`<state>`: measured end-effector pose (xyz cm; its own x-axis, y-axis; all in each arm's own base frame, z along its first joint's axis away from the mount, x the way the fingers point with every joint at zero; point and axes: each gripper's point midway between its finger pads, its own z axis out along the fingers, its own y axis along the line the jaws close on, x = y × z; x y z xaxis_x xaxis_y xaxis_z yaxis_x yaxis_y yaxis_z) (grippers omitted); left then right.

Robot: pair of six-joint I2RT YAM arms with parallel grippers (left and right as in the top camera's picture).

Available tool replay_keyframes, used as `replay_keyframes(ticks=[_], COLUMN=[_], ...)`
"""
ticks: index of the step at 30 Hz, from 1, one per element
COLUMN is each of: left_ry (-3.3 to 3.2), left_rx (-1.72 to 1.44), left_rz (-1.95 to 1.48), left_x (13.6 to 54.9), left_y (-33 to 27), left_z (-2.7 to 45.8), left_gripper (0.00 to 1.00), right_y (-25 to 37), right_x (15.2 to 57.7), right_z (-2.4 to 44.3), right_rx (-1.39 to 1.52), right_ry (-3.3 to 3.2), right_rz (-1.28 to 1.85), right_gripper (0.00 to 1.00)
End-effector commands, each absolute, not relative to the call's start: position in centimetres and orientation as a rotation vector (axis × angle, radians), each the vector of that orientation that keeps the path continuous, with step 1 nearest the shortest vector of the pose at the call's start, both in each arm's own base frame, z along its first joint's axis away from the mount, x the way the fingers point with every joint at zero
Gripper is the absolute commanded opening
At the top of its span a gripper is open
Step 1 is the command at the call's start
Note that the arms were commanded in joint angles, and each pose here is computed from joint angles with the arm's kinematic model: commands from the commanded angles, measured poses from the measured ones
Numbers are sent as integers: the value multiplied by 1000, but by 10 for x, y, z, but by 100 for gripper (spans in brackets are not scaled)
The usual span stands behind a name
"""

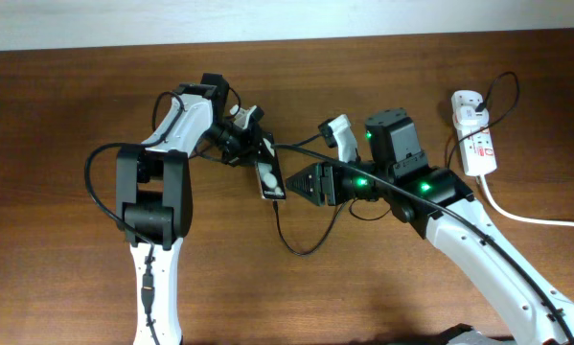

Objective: Plug charger to phone and switch on socket
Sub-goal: 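Lower the plugged phone to the table with the left gripper and release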

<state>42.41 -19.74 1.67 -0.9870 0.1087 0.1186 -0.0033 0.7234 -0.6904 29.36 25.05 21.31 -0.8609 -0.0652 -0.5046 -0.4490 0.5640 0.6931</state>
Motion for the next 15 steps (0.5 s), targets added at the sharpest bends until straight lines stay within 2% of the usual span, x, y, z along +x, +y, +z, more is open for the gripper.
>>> replay_keyframes(ticks=[1, 11, 15], left_ry=[-2796, -2812, -2824], left_rx=[-99, -100, -101], left_rz=[1088, 1053, 1027], left_x=[427, 427, 427], left_y=[-195, -192, -190], left_z=[14, 11, 9], left_gripper=[11, 16, 28], right_y=[253, 253, 253], right_x=[296, 296, 296], right_z=[218, 218, 218], right_rx=[-437, -437, -437], right_ry=[2354, 2355, 2355], right_rz=[1214, 1214, 1215], right_gripper=[53, 53, 53])
